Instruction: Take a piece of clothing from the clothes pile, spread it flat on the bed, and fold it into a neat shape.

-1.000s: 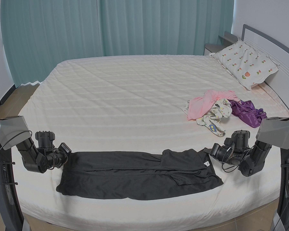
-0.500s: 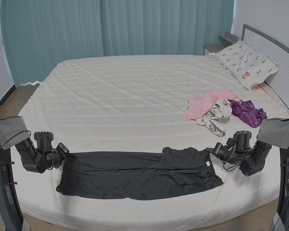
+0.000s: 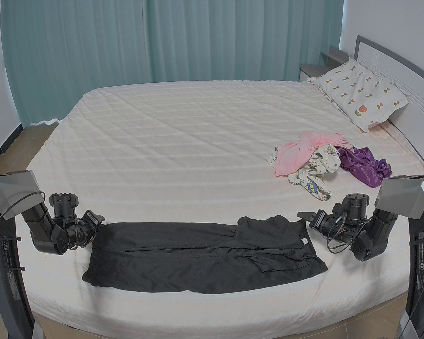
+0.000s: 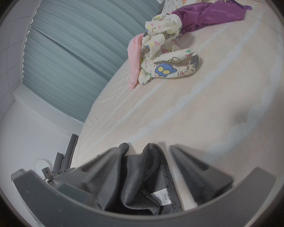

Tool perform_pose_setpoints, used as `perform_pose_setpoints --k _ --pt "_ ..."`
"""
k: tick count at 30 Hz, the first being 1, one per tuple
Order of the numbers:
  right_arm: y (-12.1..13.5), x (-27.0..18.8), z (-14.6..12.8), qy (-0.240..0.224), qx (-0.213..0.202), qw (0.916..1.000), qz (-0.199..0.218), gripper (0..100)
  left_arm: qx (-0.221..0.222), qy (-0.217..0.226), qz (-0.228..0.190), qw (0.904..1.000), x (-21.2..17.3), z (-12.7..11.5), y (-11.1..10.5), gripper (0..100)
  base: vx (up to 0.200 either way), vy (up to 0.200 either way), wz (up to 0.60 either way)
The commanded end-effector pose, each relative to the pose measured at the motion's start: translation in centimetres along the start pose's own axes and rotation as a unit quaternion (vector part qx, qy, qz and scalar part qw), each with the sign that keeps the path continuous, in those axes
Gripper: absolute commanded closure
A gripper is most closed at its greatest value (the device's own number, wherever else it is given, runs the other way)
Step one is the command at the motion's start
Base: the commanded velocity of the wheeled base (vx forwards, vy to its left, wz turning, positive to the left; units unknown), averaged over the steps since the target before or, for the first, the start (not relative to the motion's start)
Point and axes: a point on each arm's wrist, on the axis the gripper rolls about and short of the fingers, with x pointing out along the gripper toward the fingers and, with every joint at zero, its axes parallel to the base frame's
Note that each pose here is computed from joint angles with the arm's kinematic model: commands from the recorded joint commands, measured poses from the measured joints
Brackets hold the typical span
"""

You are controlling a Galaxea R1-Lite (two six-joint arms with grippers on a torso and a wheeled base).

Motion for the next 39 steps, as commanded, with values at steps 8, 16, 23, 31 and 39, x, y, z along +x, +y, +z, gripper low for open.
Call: perform_pose_setpoints --k 8,16,23,31,39 --pt "2.0 -5.6 0.7 -0.019 0.001 0.9998 0.001 0 -0.003 -0.046 -0.055 0.9974 -4.4 3.6 -2.0 0 0.000 0.000 0.00" --pt "2.0 -8.3 -2.1 -0.019 0.067 0.9968 -0.039 0 0.079 0.001 -0.100 0.9918 -6.1 2.6 -2.8 0 0.000 0.000 0.00" --pt "1.5 -9.1 -3.9 -0.014 0.067 0.9972 -0.030 0 0.186 0.047 -0.014 0.9814 -5.4 0.4 -1.3 0 0.000 0.000 0.00" --pt "1.5 -9.4 -4.2 -0.009 0.068 0.9971 -0.033 0 0.205 0.073 -0.002 0.9761 -4.5 -1.0 -0.6 0 0.000 0.000 0.00" --pt "1.5 -9.5 -4.2 -0.009 0.068 0.9971 -0.032 0 0.235 0.083 0.021 0.9683 -3.6 -1.9 0.2 0 0.000 0.000 0.00"
